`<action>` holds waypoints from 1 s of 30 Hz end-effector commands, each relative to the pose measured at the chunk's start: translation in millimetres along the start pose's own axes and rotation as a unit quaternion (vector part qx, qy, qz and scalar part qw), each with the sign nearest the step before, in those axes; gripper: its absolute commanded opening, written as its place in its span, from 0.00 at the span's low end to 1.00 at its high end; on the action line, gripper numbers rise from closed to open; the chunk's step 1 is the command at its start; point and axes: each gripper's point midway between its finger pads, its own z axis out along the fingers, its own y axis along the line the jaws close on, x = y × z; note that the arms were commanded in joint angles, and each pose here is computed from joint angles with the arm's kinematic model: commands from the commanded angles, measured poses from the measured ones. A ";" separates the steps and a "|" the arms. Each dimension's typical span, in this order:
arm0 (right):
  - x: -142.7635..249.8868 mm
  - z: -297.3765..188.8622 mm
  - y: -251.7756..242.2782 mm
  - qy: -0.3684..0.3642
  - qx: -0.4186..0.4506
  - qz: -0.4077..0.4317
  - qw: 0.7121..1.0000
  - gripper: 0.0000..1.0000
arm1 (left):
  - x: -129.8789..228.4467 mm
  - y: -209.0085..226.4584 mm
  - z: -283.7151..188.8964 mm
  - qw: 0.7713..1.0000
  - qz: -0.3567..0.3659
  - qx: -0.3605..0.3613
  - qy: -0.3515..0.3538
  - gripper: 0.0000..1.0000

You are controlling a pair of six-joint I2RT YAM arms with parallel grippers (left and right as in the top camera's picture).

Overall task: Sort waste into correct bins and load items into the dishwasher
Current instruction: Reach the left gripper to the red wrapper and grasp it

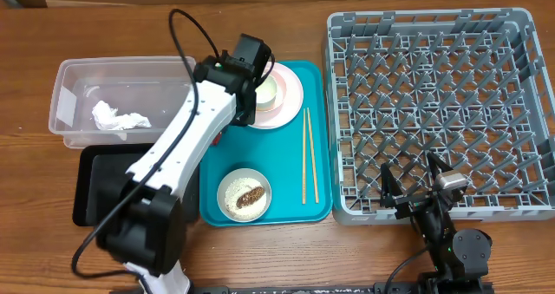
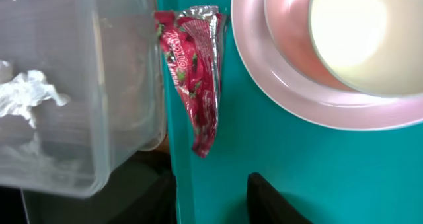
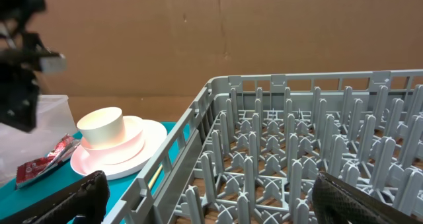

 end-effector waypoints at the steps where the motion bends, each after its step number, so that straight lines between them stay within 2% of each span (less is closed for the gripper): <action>1: 0.7 -0.1 -1.1 -0.004 0.002 0.000 1.000 1.00 | 1.8 0.9 26.0 0.998 0.051 -0.024 0.020 0.40; 12: 0.7 -0.1 -1.0 -0.004 0.002 0.000 1.000 1.00 | 6.6 14.3 71.0 0.996 0.041 -0.034 0.066 0.43; 17: 0.7 -0.1 -1.0 -0.004 0.002 0.000 1.000 1.00 | 5.2 5.4 75.3 0.997 0.026 0.000 0.066 0.45; 30: 0.7 -0.1 -1.0 -0.004 0.002 0.000 1.000 1.00 | 14.7 3.7 87.3 0.997 -0.019 -0.004 0.070 0.50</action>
